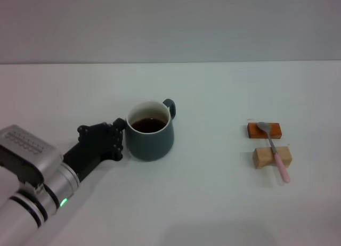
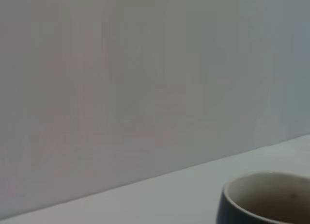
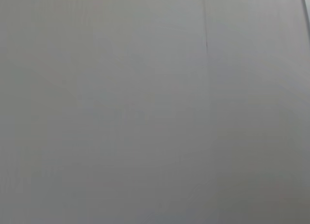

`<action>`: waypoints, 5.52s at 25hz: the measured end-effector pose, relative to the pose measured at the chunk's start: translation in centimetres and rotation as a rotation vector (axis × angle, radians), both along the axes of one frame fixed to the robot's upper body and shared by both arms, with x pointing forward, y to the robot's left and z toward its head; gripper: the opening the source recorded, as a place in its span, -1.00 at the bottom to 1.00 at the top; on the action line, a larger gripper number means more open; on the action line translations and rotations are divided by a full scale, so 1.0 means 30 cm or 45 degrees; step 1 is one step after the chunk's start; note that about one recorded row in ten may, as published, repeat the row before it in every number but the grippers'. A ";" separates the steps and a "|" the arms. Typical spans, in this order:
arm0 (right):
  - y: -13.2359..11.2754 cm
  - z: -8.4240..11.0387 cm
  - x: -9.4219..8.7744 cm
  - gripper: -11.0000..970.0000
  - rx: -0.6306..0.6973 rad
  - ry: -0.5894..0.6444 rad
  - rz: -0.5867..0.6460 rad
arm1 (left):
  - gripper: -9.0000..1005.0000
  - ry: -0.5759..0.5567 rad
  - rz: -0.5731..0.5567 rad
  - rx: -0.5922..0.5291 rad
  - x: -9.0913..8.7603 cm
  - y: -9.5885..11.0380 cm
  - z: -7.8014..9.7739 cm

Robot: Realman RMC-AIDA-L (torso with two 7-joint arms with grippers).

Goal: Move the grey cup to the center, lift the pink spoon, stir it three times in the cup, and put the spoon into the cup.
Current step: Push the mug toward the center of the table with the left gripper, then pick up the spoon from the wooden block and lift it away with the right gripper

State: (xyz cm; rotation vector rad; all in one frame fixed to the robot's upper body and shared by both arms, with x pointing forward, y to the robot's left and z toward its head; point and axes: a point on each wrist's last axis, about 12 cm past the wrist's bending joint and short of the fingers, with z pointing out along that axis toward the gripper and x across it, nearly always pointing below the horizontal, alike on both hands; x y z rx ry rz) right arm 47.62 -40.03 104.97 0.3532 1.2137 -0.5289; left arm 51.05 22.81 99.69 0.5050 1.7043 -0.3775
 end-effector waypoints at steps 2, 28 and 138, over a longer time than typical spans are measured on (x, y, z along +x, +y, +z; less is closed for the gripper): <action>0.000 0.000 0.000 0.43 0.000 0.000 0.000 | -0.98 0.004 -0.014 -0.015 -0.018 -0.009 -0.004; 0.005 -0.009 -0.011 0.43 -0.003 0.014 0.009 | -0.98 0.011 0.010 -0.060 0.029 -0.052 0.023; 0.710 -0.198 -0.213 0.42 0.286 0.721 0.934 | -0.98 -0.381 0.688 -0.183 0.101 0.391 0.186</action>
